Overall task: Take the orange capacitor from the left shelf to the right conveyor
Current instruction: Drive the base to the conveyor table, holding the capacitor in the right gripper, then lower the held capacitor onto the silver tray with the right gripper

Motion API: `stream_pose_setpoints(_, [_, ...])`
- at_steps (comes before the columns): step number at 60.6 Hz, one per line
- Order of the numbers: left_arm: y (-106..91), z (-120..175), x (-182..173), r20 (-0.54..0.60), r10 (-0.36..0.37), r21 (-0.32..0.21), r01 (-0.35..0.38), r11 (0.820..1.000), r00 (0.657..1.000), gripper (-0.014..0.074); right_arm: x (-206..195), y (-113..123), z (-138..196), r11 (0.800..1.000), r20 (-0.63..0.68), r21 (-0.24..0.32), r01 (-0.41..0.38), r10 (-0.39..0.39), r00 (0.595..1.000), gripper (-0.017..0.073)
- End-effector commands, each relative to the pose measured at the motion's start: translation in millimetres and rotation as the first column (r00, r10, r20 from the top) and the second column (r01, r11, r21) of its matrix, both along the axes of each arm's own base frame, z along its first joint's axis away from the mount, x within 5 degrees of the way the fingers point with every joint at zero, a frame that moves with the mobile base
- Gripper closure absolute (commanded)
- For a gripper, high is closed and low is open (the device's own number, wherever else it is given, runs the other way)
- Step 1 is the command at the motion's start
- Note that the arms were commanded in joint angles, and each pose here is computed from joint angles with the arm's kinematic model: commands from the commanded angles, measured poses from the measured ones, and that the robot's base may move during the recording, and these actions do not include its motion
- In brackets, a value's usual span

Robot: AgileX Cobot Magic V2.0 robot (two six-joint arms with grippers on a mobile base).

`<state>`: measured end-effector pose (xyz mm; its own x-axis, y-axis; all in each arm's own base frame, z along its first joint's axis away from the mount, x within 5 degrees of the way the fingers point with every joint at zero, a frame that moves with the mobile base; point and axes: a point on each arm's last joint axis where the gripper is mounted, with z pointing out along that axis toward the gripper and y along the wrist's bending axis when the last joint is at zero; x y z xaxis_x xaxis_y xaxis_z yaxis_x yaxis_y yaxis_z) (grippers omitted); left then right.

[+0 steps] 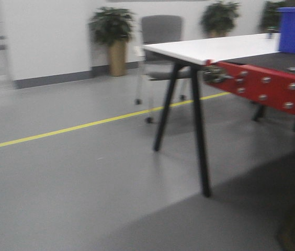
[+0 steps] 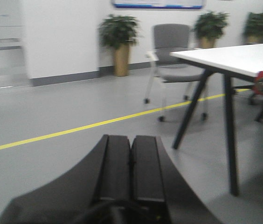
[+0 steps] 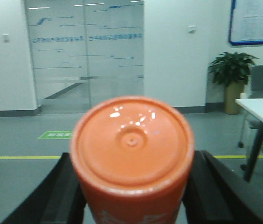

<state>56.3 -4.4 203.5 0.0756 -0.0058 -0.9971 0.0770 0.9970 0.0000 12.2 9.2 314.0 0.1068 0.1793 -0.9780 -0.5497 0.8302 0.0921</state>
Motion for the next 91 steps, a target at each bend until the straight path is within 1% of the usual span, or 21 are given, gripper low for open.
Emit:
stream_pose_setpoints(1, [-0.2, 9.6, -0.4, 0.08, -0.005, -0.012, 0.006, 1.0, 0.997, 0.0699, -6.4, -4.4, 16.4, 0.998, 0.109, 0.062, 0.005, -0.012, 0.994, 0.0508])
stream_pose_setpoints(91, [-0.2, 9.6, -0.4, 0.08, -0.005, -0.012, 0.006, 1.0, 0.997, 0.0699, -6.4, -4.4, 16.4, 0.998, 0.109, 0.062, 0.005, -0.012, 0.994, 0.0508])
